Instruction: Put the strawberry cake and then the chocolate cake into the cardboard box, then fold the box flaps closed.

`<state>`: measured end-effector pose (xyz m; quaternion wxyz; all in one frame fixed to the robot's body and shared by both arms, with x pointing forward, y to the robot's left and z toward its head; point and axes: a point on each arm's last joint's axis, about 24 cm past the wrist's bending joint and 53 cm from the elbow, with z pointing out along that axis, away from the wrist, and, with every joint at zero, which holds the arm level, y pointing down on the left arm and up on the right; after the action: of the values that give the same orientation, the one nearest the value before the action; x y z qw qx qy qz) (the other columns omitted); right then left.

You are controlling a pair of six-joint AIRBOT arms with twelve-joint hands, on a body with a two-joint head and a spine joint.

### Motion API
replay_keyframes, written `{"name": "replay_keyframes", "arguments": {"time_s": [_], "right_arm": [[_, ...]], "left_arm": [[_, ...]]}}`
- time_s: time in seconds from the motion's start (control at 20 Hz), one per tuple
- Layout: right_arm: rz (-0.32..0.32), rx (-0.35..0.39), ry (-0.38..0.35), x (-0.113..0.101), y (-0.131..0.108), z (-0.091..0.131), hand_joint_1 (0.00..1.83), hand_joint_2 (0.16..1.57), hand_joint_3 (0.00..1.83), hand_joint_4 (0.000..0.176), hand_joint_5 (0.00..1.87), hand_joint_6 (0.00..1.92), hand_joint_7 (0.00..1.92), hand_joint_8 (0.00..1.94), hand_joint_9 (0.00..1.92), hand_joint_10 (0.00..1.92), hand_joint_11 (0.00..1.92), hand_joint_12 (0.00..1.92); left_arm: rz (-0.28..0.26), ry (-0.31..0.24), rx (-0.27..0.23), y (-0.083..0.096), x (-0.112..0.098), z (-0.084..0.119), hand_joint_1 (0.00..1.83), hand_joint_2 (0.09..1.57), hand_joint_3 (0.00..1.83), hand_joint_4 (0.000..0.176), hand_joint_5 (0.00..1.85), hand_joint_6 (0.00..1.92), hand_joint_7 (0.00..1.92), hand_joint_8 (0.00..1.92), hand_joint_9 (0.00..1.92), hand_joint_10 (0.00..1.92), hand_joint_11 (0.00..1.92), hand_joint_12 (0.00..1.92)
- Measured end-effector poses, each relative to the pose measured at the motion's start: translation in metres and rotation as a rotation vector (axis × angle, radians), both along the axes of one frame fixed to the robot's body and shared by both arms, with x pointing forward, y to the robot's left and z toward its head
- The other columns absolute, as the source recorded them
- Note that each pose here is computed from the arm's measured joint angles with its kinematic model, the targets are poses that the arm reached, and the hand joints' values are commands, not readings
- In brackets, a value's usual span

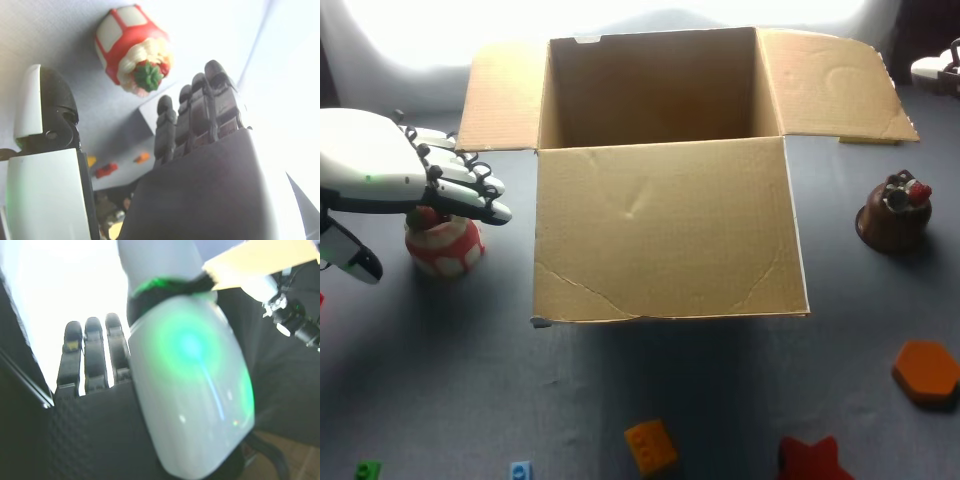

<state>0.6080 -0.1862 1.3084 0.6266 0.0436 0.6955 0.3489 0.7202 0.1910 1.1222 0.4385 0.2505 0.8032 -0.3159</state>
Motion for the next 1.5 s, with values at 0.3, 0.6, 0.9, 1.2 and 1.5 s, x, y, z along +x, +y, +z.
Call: {"name": "replay_keyframes", "arguments": {"time_s": [0.3, 0.6, 0.9, 1.2, 1.5], "right_arm": [[0.0, 0.01, 0.004, 0.0, 0.0, 0.0, 1.18, 0.98, 0.01, 0.024, 0.05, 0.0, 0.1, 0.0, 0.1, 0.0, 0.0, 0.33], [0.001, 0.012, 0.005, 0.0, 0.001, 0.0, 1.19, 0.97, 0.0, 0.014, 0.09, 0.0, 0.12, 0.0, 0.12, 0.0, 0.0, 0.36], [0.001, 0.012, 0.004, 0.0, 0.001, 0.0, 1.2, 0.98, 0.0, 0.004, 0.09, 0.0, 0.15, 0.0, 0.12, 0.01, 0.0, 0.26], [0.001, 0.01, 0.003, 0.0, 0.001, 0.0, 1.2, 0.98, 0.0, 0.013, 0.19, 0.01, 0.28, 0.01, 0.22, 0.01, 0.0, 0.61], [-0.001, 0.001, -0.002, 0.0, 0.0, 0.001, 1.17, 1.03, 0.01, 0.0, 0.29, 0.01, 0.35, 0.01, 0.34, 0.02, 0.0, 0.94]], "left_arm": [[-0.004, 0.011, 0.012, -0.008, 0.006, -0.013, 1.28, 0.96, 0.0, 0.059, 0.21, 0.0, 0.12, 0.0, 0.15, 0.01, 0.0, 0.64], [0.005, 0.013, 0.018, -0.01, 0.013, -0.02, 1.26, 1.0, 0.01, 0.024, 0.26, 0.01, 0.29, 0.02, 0.32, 0.04, 0.0, 1.08], [0.001, 0.025, 0.023, -0.012, 0.012, -0.026, 1.26, 1.04, 0.01, 0.006, 0.42, 0.02, 0.5, 0.01, 0.51, 0.05, 0.05, 1.3], [0.006, 0.029, 0.002, -0.016, 0.012, -0.024, 1.21, 1.11, 0.01, 0.0, 0.63, 0.04, 0.74, 0.05, 0.76, 0.12, 0.2, 1.3], [0.004, 0.038, -0.018, -0.02, 0.01, -0.022, 1.24, 1.14, 0.0, 0.0, 0.87, 1.1, 0.96, 1.06, 1.02, 0.99, 0.87, 1.38]]}}
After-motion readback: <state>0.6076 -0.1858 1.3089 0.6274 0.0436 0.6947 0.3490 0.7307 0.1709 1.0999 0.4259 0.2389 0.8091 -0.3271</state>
